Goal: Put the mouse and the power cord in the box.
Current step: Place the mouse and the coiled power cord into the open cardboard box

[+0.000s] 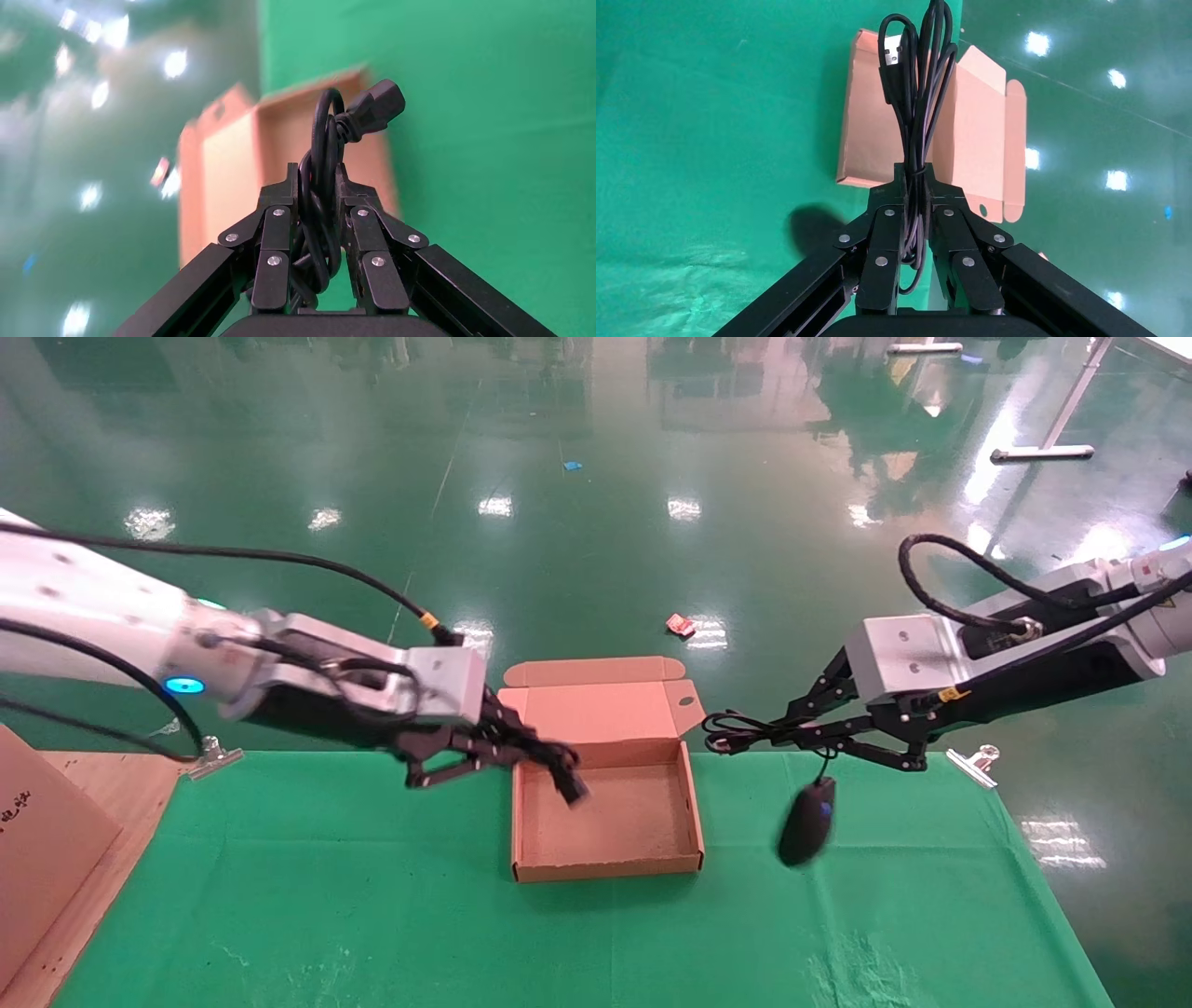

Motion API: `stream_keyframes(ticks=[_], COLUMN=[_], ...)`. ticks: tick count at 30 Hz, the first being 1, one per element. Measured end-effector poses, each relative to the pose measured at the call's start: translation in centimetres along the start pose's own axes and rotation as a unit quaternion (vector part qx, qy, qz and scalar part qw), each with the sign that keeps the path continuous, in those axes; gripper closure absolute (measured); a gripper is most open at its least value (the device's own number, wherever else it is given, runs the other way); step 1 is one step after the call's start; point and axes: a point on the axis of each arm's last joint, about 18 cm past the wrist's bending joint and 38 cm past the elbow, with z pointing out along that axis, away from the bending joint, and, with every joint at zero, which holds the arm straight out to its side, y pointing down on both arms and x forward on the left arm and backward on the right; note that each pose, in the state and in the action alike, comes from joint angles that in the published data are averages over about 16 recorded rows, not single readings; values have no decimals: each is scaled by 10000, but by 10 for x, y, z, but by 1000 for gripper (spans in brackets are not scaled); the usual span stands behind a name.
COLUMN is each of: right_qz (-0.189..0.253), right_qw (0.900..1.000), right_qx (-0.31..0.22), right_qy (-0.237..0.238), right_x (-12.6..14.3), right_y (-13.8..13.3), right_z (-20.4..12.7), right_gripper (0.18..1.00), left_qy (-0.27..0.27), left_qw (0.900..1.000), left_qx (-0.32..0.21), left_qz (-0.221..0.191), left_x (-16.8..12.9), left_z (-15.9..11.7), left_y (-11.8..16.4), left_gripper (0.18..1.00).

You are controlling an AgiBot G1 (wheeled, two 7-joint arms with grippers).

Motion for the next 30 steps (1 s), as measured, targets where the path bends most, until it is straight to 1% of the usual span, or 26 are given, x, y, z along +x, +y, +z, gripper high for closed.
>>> stream_keyframes(ticks=[3,7,10,14,21,30], right_qz=[27,78,126,202,335,500], right_qw=[10000,10000,9999,9997,9992,9983], right_qx=[23,47,58,55,-7,-90], right_qy=[-7,-31,-59,-107,-198,-275], right_x=[-3,-9,-14,-24,-40,-57], right_y=[2,6,11,18,32,48], right_z=[1,3,5,8,14,21], right_gripper=[964,964,964,964,964,964], left_qy=[-348,-852,-1149,-1404,-1476,-1297], left_qw=[9986,9927,9877,9825,9796,9804], left_qx=[-380,-803,-973,-1058,-979,-627], left_qz=[-118,-289,-428,-612,-948,-1344], left_x=[-2,-1,5,18,46,73], left_z=[27,64,90,119,155,176], left_y=[10,19,21,20,14,-3], left_gripper=[912,912,913,913,913,913])
